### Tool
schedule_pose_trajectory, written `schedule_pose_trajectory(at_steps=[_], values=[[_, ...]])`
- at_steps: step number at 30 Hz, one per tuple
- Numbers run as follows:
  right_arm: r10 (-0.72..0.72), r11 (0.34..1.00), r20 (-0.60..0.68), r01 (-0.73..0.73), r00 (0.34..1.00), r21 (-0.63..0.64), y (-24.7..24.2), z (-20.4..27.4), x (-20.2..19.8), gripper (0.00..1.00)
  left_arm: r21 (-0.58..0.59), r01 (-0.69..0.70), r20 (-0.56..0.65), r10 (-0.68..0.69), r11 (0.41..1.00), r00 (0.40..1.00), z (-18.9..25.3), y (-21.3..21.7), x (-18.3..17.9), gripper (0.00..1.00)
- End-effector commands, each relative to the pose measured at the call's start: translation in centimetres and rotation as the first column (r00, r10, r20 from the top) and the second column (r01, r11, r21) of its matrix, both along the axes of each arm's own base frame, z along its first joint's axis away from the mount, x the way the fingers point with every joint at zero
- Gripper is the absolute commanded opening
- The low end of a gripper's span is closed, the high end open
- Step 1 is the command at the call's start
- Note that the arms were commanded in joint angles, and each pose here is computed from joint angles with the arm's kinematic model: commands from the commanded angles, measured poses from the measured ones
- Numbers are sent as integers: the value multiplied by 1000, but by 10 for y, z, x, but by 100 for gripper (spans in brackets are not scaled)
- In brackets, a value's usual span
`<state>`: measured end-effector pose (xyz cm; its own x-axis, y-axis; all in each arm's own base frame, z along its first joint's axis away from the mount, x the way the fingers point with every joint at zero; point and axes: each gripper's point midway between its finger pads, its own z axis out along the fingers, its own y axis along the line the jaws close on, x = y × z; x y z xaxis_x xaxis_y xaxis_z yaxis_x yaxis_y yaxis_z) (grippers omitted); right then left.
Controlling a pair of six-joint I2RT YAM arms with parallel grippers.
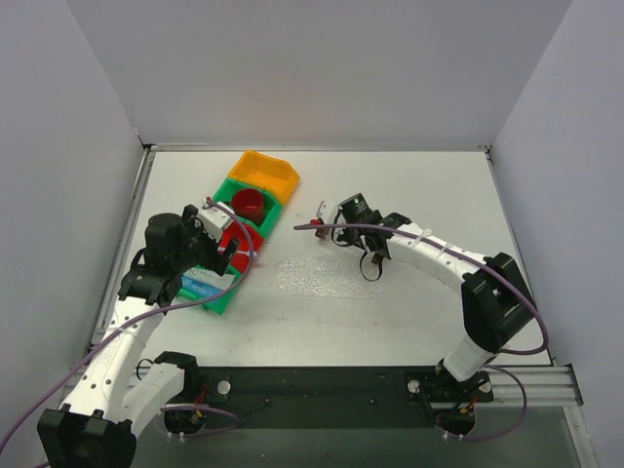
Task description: Prepare toiletry sets of a toothbrush and toothpaste on the tray
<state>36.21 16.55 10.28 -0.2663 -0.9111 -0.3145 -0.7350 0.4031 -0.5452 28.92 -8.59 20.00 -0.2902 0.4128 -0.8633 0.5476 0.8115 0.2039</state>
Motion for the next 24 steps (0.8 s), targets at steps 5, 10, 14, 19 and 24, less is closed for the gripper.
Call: schedule_pose_trajectory(at_steps=[5, 10, 14, 19, 24], values=[[-35, 996, 251, 56, 967, -75, 7, 27, 4, 0, -9, -7, 59, 7, 1000, 998, 12, 0, 6, 94], [1, 986, 300, 49, 954, -158, 16, 12, -10, 0, -7, -9, 57, 10, 1000, 998, 10, 0, 5, 94], [5, 980, 328, 60, 945, -188, 20, 8, -16, 0, -5, -15, 59, 15, 1000, 998, 10, 1, 5, 95], [20, 977, 339, 53, 941, -205, 30, 7, -24, 0, 4, -26, 62, 25, 1000, 998, 10, 4, 5, 94], [18, 980, 320, 46, 947, -193, 39, 8, -37, 0, 14, -33, 65, 32, 999, 997, 7, 6, 3, 94]])
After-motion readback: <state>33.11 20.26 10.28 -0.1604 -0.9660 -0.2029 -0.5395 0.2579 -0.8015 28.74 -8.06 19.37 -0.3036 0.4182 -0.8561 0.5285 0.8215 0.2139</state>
